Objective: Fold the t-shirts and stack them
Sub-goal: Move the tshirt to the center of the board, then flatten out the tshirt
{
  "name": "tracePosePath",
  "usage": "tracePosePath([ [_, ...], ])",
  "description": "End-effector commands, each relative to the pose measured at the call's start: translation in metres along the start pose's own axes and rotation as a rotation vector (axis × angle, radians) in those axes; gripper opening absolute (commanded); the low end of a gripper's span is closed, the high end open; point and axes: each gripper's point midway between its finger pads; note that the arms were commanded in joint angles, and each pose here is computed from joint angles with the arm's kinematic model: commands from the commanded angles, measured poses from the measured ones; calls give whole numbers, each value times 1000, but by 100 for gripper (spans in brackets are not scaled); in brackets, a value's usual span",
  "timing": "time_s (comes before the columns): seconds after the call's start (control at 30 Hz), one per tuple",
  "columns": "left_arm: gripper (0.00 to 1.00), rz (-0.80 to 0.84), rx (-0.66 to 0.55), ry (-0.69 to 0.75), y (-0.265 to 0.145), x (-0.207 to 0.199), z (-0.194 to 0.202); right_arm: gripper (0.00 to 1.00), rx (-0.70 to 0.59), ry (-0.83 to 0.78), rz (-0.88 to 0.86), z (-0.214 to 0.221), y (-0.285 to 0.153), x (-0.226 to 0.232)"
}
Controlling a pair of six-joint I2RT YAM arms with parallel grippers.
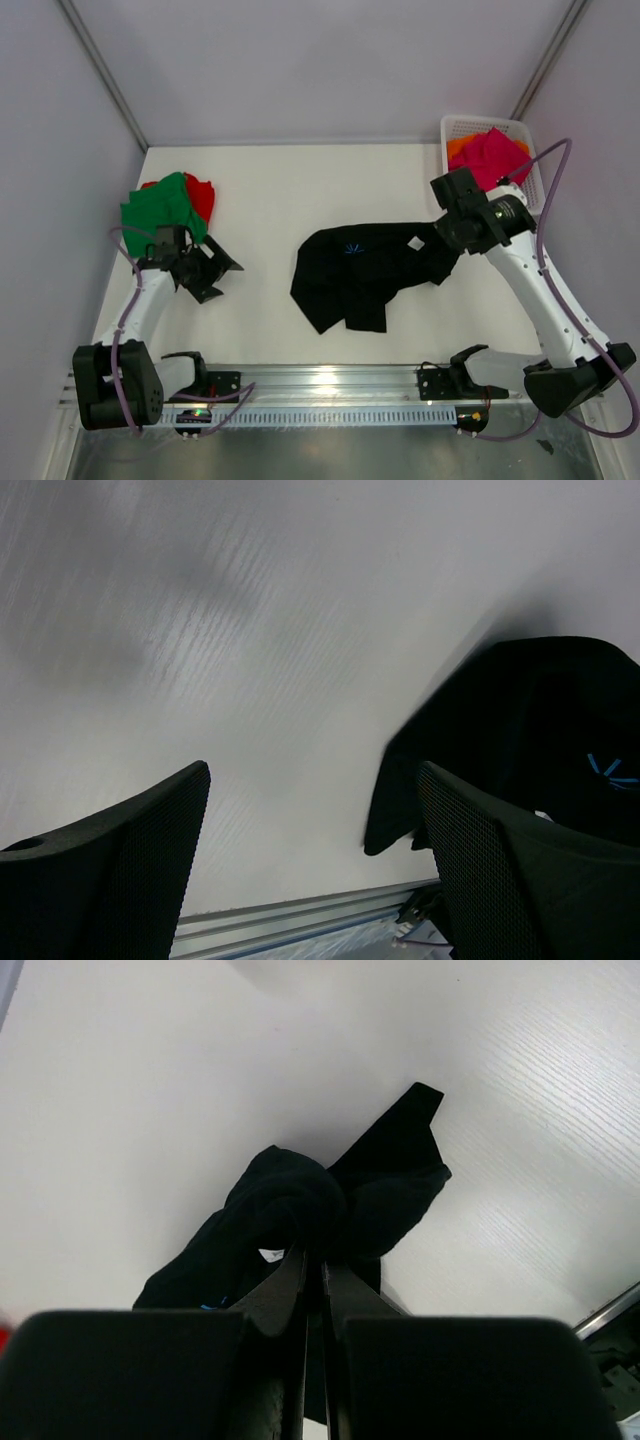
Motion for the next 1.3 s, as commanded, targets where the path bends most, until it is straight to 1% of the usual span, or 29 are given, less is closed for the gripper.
tracePosePath([
  [0.0, 87, 53, -14, 6, -12, -17, -3, 3, -54, 38, 12, -9, 6, 2],
  [0.07, 87, 79, 10, 5, -15, -22, 2, 3, -42, 15, 17, -2, 13, 3],
  [0.13, 88, 120, 48, 3, -17, -29, 9, 3, -26, -54, 1, 7, 25, 9],
  [0.17, 87, 136, 52, -4, -19, -32, 10, 10, -16, -117, -31, 11, 30, 16],
  [0.2, 87, 142, 60, -10, -18, -31, 13, 21, -33, -223, -96, 14, 41, 29],
  [0.27, 88, 141, 55, -13, -18, -28, 14, 45, -50, -239, -92, 19, 51, 27],
  [0.33, 88, 128, 46, -9, -20, -23, 16, 48, -105, -280, -113, 18, 63, 28],
  [0.37, 88, 121, 44, -8, -20, -21, 16, 51, -144, -285, -87, 13, 67, 23],
  [0.47, 88, 114, 46, -2, -22, -18, 18, 52, -203, -321, -23, 3, 71, 12],
  [0.67, 88, 110, 39, 0, -21, -17, 17, 53, -215, -342, -1, -4, 61, 2],
  [0.77, 88, 110, 39, -8, -21, -18, 16, 52, -136, -343, -44, 11, 57, 3],
  [0.8, 88, 109, 37, -7, -20, -18, 16, 52, -54, -346, -106, 28, 55, 10],
  [0.87, 88, 104, 33, -10, -20, -17, 15, 52, 57, -343, -175, 54, 54, 17],
  [0.9, 88, 101, 31, -10, -20, -17, 15, 52, 125, -335, -207, 74, 59, 17],
  [0.93, 88, 100, 31, -12, -19, -17, 15, 52, 239, -335, -298, 99, 52, 26],
  [0.97, 88, 96, 31, -12, -19, -17, 14, 52, 273, -321, -374, 109, 51, 39],
  [1.0, 88, 96, 31, -12, -19, -17, 14, 52, 329, -348, -409, 130, 55, 33],
  [1.03, 88, 93, 35, -14, -19, -17, 15, 52, 404, -363, -505, 146, 46, 41],
  [1.13, 88, 89, 34, -15, -20, -17, 14, 53, 423, -426, -555, 164, 55, 38],
  [1.2, 88, 85, 38, -14, -20, -17, 14, 53, 460, -457, -532, 175, 61, 29],
  [1.27, 88, 75, 43, -8, -21, -16, 14, 53, 509, -453, -499, 186, 67, 22],
])
Point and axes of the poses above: each gripper's point midway between its finger pads, its own y axis out along the fingers, its own x axis along the line the jaws close on, z = x × y, and after that the axes turned 9 degrees about -y, right-handed
